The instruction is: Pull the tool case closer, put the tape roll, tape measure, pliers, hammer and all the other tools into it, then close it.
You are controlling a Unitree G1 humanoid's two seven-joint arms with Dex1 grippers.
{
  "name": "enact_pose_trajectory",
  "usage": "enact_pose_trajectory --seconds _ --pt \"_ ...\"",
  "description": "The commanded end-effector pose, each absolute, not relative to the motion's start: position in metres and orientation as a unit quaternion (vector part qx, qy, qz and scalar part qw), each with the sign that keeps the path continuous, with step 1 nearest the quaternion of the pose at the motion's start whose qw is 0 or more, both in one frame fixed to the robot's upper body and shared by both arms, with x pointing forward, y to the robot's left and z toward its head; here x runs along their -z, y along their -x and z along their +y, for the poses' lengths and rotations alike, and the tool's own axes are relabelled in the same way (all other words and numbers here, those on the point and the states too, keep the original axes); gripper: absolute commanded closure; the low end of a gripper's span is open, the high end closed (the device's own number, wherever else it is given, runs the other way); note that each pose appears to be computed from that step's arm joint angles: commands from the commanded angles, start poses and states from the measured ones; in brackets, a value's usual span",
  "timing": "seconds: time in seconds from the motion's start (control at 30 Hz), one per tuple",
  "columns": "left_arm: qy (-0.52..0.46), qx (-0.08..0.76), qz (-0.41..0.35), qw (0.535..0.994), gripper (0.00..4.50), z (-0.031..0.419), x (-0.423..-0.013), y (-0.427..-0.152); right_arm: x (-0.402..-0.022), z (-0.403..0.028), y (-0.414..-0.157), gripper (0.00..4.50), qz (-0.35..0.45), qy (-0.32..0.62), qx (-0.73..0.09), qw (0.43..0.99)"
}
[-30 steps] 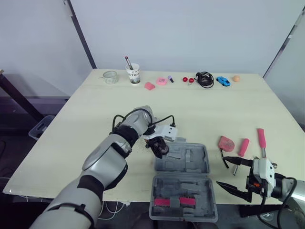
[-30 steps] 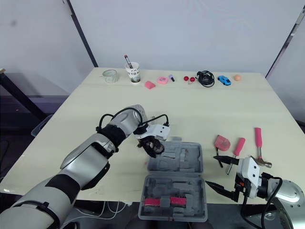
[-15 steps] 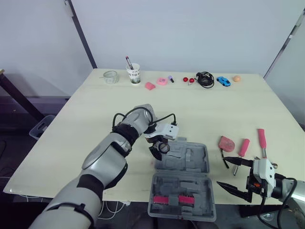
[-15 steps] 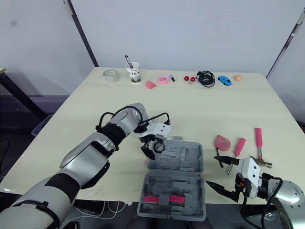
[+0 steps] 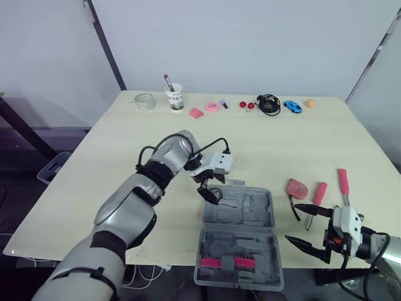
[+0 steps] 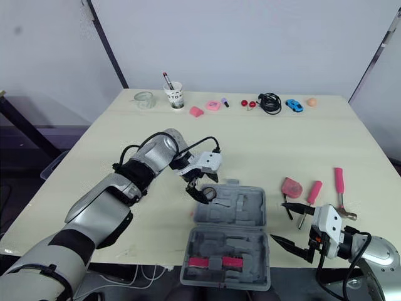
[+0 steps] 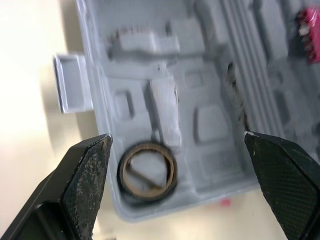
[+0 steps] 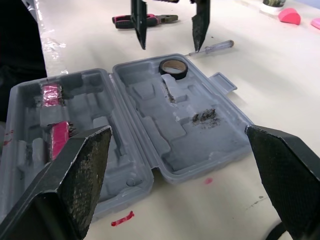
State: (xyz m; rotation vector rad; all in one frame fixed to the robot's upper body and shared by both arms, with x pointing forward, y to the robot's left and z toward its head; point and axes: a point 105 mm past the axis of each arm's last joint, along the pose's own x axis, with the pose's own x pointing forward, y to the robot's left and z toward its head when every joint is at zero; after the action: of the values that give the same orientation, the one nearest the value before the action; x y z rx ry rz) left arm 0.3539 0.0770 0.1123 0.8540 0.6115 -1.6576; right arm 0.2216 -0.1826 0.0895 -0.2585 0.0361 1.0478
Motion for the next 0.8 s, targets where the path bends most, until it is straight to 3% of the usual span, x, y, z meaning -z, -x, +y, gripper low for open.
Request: enact_pose_trajectory --seconds 0.03,0.23,0.33,0.43,0.63,0.7,0.77,0.8 --pt "-0.306 0.727 0.206 0.58 0.04 0.079 -0.127 -0.35 -0.102 -0.183 -0.223 0.0 -0.01 0.128 -0.49 0.862" --pt "-0.243 0.718 0.165 0.631 0.04 0.092 -0.123 -0.352 -0.103 -0.183 -0.224 0.0 -0.013 0.129 -0.483 0.866" --pt "-0.203 0.706 0.13 0.666 0.88 0.097 -0.121 -0.355 -0.103 -0.182 -0.225 0.0 -0.015 0.128 -0.481 0.867" --pt "-0.184 0.695 0.12 0.685 2.32 0.103 -0.117 -0.358 -0.103 -0.181 -0.225 0.0 -0.018 0.128 -0.479 0.869" --pt "-0.17 0.693 0.128 0.689 2.32 0.112 -0.108 -0.356 -0.102 -0.178 -0.225 0.0 -0.021 0.126 -0.477 0.869" --pt "-0.167 0.689 0.126 0.694 2.87 0.112 -0.108 -0.358 -0.101 -0.177 -0.226 0.0 -0.022 0.125 -0.475 0.87" --pt "-0.166 0.687 0.126 0.696 2.87 0.112 -0.108 -0.359 -0.1 -0.176 -0.225 0.0 -0.022 0.125 -0.475 0.871" --pt "-0.167 0.686 0.126 0.697 3.24 0.113 -0.107 -0.36 -0.1 -0.175 -0.225 0.0 -0.022 0.125 -0.475 0.871"
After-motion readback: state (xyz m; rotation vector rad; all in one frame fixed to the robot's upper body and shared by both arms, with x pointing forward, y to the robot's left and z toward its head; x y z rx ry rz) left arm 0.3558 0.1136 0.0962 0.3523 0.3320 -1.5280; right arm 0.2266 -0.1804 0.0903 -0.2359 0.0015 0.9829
